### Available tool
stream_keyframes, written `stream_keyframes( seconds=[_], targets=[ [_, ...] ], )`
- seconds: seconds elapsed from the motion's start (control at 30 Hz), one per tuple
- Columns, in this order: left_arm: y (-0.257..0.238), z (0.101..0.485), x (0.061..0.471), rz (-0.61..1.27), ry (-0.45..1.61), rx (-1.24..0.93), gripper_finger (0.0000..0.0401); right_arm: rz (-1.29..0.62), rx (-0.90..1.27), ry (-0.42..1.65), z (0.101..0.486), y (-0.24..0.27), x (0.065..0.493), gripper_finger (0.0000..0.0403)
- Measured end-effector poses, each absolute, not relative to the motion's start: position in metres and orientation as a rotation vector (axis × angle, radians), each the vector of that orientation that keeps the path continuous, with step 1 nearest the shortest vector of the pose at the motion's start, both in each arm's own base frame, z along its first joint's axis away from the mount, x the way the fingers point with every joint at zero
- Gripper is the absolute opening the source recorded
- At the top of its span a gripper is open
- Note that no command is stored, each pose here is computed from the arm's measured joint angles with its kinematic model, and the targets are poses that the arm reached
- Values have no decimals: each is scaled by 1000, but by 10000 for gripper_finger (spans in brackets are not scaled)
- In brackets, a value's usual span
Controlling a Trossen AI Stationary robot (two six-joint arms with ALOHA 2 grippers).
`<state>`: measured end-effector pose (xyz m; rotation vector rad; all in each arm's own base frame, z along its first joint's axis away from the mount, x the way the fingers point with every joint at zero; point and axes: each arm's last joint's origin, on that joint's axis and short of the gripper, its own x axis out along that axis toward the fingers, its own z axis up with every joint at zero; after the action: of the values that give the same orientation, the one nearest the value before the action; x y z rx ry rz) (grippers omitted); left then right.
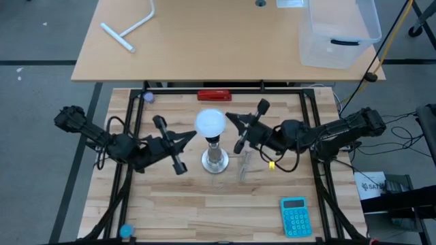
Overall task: Screw lightbulb
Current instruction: Insert the white lightbulb into the silver lamp
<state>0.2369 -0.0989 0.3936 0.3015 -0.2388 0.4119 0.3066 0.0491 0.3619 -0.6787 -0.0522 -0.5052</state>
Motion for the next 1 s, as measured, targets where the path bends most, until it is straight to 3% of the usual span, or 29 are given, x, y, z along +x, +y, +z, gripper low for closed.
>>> stream_keyframes(
  seconds=[1.0],
  targets=[
    [-78, 388, 247, 528, -178, 265, 0, -394, -705, -125, 366, 66, 303, 0]
  ],
)
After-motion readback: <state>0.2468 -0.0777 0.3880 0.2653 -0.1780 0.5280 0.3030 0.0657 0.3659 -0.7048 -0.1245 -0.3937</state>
